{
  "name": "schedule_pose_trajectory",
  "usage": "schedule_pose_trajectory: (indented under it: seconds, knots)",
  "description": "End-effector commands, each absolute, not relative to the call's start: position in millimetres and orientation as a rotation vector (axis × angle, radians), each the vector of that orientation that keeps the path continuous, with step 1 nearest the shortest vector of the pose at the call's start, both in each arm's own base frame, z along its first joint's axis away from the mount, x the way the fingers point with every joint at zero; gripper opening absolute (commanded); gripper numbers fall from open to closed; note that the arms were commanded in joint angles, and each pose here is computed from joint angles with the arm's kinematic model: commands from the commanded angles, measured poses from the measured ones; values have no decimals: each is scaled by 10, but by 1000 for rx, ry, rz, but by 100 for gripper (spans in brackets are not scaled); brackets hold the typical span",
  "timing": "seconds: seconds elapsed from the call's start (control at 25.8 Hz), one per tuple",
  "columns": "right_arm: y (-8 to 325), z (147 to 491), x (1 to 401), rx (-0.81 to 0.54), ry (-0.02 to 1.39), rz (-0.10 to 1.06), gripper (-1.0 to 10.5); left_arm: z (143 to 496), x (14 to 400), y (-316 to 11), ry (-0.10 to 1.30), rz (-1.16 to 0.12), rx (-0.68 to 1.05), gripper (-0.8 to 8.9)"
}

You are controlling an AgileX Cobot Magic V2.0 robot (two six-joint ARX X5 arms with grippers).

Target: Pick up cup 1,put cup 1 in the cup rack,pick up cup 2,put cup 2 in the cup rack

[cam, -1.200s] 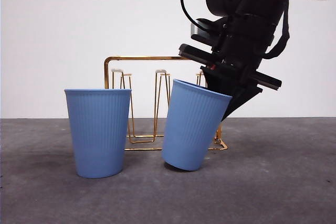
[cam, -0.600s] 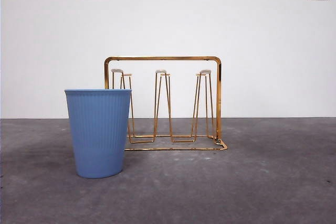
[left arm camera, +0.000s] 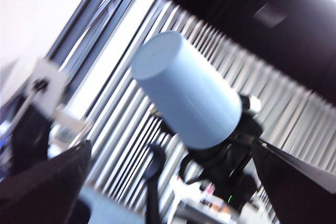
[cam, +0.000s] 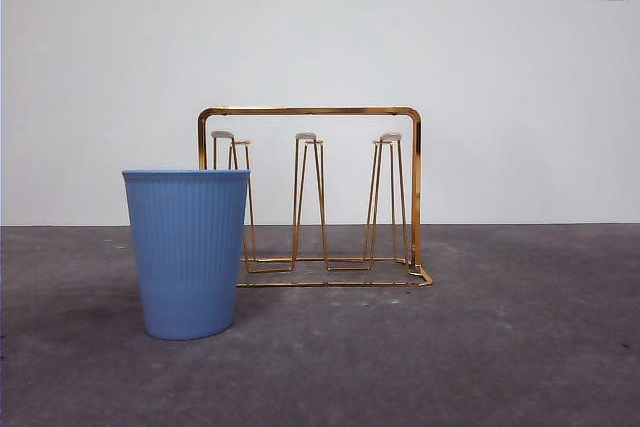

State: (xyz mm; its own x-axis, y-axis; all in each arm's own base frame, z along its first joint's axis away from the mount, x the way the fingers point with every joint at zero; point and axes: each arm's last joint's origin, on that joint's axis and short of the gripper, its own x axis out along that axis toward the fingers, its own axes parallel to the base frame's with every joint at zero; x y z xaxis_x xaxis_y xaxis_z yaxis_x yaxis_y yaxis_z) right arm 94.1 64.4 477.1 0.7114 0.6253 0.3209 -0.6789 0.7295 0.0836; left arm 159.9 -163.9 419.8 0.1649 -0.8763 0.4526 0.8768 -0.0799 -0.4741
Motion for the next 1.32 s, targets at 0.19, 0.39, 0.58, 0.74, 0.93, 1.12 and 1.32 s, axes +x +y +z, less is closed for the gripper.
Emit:
schedule_pose_trajectory:
  seconds: [0.19,0.39,0.58,0.74,0.93,1.12,1.32]
  knots:
    - [708,4805,1024,232,-328,763,-12,4148,1650,-1908,-118,-1442,-943,659]
    - [802,4788,1147,249,-310,807,-12,4085,1694,-2032,-158,-1387,-1013,659]
    - [983,4743,1284,253,-283,855,-12,4058,1748,-2095,-177,-1376,-1052,659]
    - [1151,4685,1374,256,-247,882,-12,4071,1746,-2098,-208,-1370,-1074,659]
    - [1307,4644,1441,258,-236,917,-12,4087,1735,-2085,-233,-1379,-1078,659]
    - [1376,4606,1470,244,-216,913,-12,4103,1730,-2070,-263,-1369,-1095,655]
    - [1378,4605,1474,245,-216,909,-12,4106,1728,-2068,-267,-1370,-1097,540]
